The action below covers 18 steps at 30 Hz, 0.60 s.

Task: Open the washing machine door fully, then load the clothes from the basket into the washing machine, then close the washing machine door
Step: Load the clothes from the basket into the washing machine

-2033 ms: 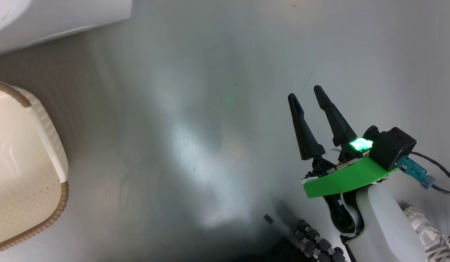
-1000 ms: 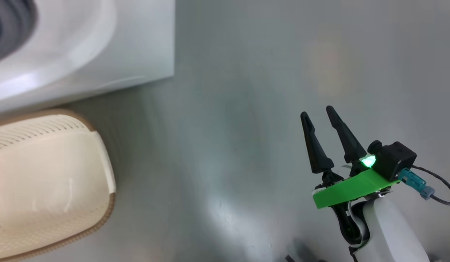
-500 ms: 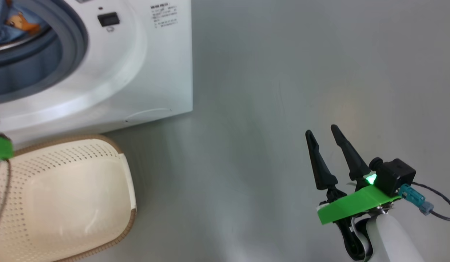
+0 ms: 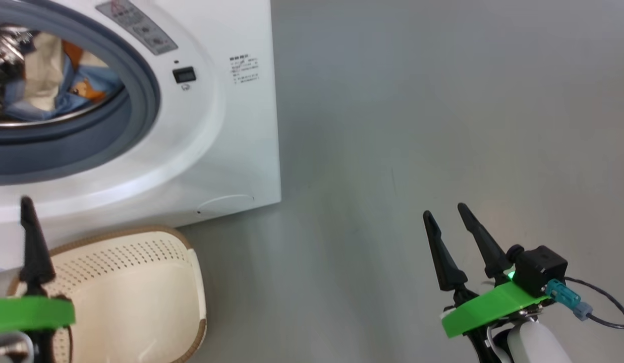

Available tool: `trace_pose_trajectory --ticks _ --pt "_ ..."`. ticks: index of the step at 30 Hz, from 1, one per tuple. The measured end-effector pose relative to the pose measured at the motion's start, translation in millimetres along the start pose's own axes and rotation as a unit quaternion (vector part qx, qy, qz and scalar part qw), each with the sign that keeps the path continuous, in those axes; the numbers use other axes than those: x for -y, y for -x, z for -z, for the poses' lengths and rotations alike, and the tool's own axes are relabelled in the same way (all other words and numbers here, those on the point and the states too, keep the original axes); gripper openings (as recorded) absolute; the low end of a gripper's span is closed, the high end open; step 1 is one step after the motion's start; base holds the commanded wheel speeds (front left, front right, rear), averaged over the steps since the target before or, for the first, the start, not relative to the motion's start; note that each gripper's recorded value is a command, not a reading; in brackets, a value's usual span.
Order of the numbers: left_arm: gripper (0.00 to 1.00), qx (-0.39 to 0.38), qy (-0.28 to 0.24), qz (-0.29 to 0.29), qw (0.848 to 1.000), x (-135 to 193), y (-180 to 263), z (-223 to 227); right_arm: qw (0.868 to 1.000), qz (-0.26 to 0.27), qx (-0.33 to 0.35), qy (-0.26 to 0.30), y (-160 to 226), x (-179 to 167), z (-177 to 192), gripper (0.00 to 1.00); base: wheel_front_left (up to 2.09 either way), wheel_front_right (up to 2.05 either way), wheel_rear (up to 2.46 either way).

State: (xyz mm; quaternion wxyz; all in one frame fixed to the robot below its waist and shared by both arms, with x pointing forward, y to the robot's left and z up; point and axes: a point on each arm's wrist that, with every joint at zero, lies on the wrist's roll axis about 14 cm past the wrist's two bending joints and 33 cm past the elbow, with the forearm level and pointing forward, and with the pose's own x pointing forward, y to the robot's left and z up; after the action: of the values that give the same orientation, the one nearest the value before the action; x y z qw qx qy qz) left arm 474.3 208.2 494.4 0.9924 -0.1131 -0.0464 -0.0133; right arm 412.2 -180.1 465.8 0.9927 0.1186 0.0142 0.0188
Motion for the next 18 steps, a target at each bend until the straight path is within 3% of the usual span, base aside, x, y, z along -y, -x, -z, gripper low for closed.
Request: trace_pose_trajectory --ticks 18 --pt "1.00 0.003 -0.028 -0.025 0.999 6.3 86.8 -17.1 0.999 -0.004 0.033 0.004 37.3 -7.3 -24.5 1.00 0.00 0.00 0.00"
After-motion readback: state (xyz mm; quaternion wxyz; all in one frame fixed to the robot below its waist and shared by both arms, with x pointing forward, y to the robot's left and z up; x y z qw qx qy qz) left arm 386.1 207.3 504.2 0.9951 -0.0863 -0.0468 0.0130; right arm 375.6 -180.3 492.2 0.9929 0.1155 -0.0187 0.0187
